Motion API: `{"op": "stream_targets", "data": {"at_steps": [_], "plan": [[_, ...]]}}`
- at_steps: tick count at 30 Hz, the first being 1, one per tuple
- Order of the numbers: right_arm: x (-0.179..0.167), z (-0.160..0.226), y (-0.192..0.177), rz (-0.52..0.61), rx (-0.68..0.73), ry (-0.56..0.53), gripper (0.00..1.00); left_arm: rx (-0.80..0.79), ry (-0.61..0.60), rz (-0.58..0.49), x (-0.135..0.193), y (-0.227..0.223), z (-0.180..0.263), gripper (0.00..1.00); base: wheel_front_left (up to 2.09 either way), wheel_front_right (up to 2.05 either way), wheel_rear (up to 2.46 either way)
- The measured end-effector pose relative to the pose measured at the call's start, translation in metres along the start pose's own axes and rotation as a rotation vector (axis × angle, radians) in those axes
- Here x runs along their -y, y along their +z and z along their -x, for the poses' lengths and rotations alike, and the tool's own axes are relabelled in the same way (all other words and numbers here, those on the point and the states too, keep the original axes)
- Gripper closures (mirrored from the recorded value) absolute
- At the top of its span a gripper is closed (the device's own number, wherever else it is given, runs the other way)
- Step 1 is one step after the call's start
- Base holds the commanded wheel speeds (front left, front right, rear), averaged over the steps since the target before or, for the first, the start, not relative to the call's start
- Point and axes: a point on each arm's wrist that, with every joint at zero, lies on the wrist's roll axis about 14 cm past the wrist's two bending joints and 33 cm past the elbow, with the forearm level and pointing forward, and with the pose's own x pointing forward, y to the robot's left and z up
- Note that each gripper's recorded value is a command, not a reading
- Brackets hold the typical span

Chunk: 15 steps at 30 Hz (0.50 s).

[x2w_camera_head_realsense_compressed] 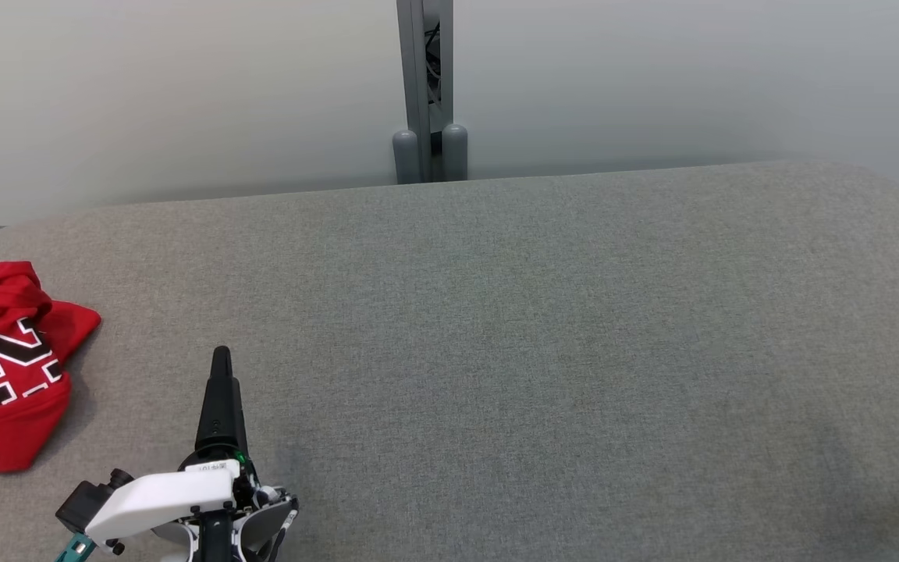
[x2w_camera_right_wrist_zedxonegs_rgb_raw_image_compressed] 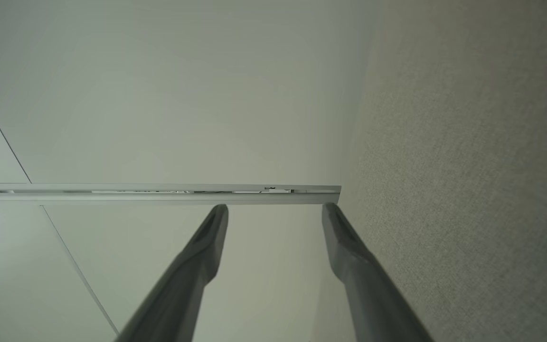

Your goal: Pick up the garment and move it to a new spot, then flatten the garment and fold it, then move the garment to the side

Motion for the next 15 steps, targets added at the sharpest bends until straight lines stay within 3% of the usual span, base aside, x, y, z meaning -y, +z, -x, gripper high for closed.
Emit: {"op": "stream_targets", "data": {"at_steps": [8, 15], "plan": [[-0.009, -0.007, -0.006, 0.131, 0.025, -0.004, 0.0, 0.022, -0.07, -0.058, 0.021, 0.008, -0.008, 0.0, 0.0, 0.0, 0.0], [-0.021, -0.013, -0.013, 0.332, 0.036, -0.009, 0.0, 0.028, -0.172, -0.231, 0.047, 0.009, -0.013, 0.0, 0.0, 0.0, 0.0]]}}
